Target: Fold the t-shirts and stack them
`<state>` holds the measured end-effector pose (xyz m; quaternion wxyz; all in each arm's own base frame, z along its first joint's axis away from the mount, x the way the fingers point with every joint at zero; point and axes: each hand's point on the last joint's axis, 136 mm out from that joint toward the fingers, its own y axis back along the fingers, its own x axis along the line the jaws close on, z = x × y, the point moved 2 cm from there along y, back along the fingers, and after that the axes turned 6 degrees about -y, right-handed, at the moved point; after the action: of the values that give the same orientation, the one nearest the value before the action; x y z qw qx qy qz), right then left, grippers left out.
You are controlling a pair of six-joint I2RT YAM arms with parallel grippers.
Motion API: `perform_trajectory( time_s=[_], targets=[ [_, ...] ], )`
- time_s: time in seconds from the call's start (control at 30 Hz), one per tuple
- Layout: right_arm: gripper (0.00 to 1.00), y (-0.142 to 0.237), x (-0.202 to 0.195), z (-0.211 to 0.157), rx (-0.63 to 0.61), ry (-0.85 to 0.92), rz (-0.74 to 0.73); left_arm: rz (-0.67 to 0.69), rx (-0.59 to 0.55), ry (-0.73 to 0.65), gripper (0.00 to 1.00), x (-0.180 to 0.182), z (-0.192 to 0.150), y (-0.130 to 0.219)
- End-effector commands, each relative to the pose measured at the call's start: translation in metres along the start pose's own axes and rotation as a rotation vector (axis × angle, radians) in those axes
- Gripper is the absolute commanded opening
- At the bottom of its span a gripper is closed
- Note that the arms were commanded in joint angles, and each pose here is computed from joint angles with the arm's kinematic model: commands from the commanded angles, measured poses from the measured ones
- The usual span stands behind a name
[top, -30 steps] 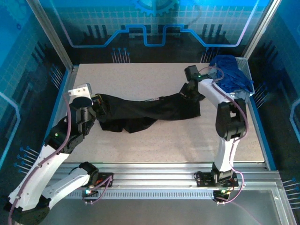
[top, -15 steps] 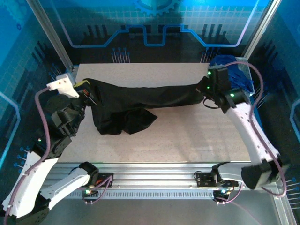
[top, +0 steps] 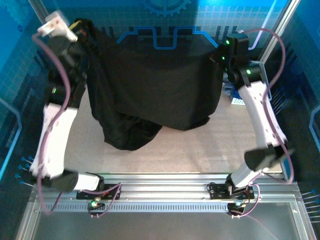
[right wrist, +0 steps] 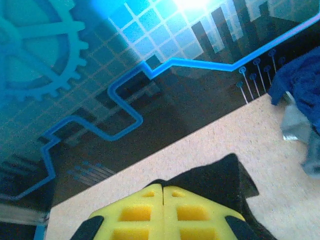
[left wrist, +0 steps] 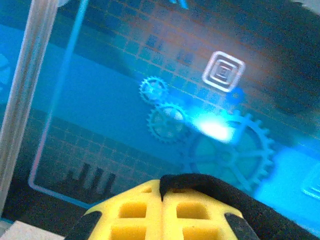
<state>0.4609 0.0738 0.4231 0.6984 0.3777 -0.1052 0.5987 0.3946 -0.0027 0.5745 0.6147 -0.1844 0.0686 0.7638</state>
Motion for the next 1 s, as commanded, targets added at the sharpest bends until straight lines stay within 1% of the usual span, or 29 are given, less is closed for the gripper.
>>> perform_trajectory(
  time_s=[0.0,0.07,0.1,0.13,0.17,0.2,0.23,0.27,0.3,0.37,0.4,0.5,0.57,0.63,0.67,0.77,0.83,0.87,0.93,0.97],
  targets=[
    [0.0,-0.071,-0.006,-0.002,0.065,-0.021,-0.041,0.039,0.2,0.115,0.0,0.032,-0.072,-0.092],
    [0.0,-0.124,-0.006,-0.015,0.142,-0.022,-0.032,0.038,0.327,0.129,0.0,0.045,-0.118,-0.144],
    [0.0,-0.146,-0.009,-0.024,0.176,-0.036,-0.021,0.038,0.376,0.14,0.02,0.05,-0.134,-0.158],
    [0.11,-0.167,-0.016,-0.034,0.214,-0.06,-0.011,0.038,0.44,0.179,0.22,0.06,-0.158,-0.174],
    [0.32,-0.183,-0.025,-0.046,0.245,-0.083,-0.011,0.038,0.487,0.216,0.38,0.066,-0.175,-0.182],
    [0.46,-0.191,-0.032,-0.053,0.266,-0.092,-0.019,0.053,0.516,0.223,0.45,0.07,-0.185,-0.183],
    [0.55,-0.195,-0.04,-0.062,0.297,-0.094,-0.043,0.06,0.546,0.217,0.53,0.07,-0.192,-0.179],
    [0.57,-0.196,-0.045,-0.071,0.335,-0.091,-0.064,0.062,0.58,0.203,0.62,0.068,-0.197,-0.172],
    [0.57,-0.195,-0.046,-0.077,0.363,-0.072,-0.073,0.06,0.614,0.182,0.66,0.062,-0.2,-0.163],
    [0.57,-0.184,-0.041,-0.091,0.404,-0.008,-0.066,0.076,0.687,0.144,0.68,0.054,-0.204,-0.136],
    [0.57,-0.18,-0.041,-0.097,0.409,0.003,-0.058,0.086,0.72,0.152,0.67,0.051,-0.209,-0.121],
    [0.56,-0.15,-0.054,-0.117,0.43,-0.016,-0.063,0.095,0.807,0.219,0.59,0.038,-0.242,-0.06],
    [0.53,-0.128,-0.071,-0.139,0.475,-0.022,-0.107,0.12,0.95,0.251,0.56,0.034,-0.285,-0.004],
    [0.52,-0.107,-0.085,-0.162,0.507,-0.026,-0.118,0.18,1.121,0.253,0.55,0.041,-0.328,0.055],
    [0.52,-0.095,-0.094,-0.175,0.528,-0.029,-0.124,0.189,1.209,0.269,0.55,0.045,-0.35,0.087],
    [0.52,-0.055,-0.121,-0.207,0.594,-0.022,-0.164,0.258,1.382,0.327,0.57,0.063,-0.393,0.168],
    [0.52,-0.03,-0.139,-0.222,0.623,-0.022,-0.184,0.29,1.46,0.369,0.6,0.069,-0.414,0.205],
    [0.53,-0.017,-0.15,-0.231,0.643,-0.02,-0.2,0.3,1.483,0.381,0.61,0.071,-0.424,0.218],
    [0.53,0.006,-0.173,-0.245,0.681,-0.013,-0.255,0.334,1.507,0.408,0.63,0.077,-0.44,0.231],
    [0.53,0.018,-0.185,-0.252,0.703,-0.013,-0.283,0.346,1.507,0.422,0.64,0.08,-0.448,0.232]
  ],
)
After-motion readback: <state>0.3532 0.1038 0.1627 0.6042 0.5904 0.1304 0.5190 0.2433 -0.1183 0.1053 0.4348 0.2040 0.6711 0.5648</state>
